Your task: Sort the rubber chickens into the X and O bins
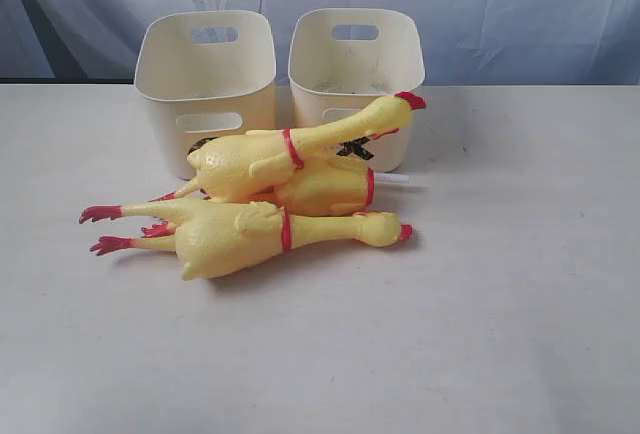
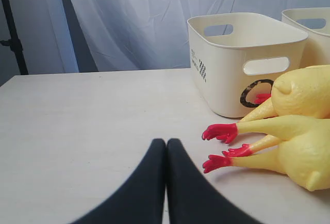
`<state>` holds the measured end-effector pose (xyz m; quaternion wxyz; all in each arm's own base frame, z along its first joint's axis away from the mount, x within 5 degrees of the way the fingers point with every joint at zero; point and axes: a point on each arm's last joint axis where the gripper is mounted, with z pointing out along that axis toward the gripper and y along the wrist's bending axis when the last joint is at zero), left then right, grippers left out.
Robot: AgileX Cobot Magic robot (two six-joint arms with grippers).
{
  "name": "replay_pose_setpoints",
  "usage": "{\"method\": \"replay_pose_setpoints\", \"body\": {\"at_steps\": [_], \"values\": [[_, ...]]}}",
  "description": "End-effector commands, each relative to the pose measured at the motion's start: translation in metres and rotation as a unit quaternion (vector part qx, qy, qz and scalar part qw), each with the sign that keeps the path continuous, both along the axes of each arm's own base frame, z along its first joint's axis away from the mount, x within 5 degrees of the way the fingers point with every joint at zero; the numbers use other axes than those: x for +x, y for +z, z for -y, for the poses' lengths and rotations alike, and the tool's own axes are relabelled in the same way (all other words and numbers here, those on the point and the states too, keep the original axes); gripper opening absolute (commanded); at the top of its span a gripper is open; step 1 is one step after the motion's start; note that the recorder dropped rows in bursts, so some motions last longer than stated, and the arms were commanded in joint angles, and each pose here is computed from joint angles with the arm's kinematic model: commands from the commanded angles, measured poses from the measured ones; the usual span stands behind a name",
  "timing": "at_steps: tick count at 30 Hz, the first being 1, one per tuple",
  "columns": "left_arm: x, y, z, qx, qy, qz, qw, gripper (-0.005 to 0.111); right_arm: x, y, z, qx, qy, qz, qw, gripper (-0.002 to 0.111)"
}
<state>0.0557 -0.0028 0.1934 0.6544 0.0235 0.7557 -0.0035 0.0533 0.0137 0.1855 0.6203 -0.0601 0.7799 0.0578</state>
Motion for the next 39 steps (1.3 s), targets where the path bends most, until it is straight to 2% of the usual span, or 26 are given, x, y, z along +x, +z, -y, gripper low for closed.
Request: {"method": "replay_pose_setpoints", "body": {"at_steps": [1,39], "values": [[-0.0002,-0.0010,0.0004,-0.001,-0.003,0.001,1.000,0.000,0.0000,0.0005,0.0006,-0.001,-0.004,0.006,1.000,-0.001],[-0.0002,-0.0011,0.0004,-0.001,-0.003,0.000,1.000,0.000,-0.0005,0.0005,-0.0013,-0.001,0.014,0.006,1.000,-0.001]]}}
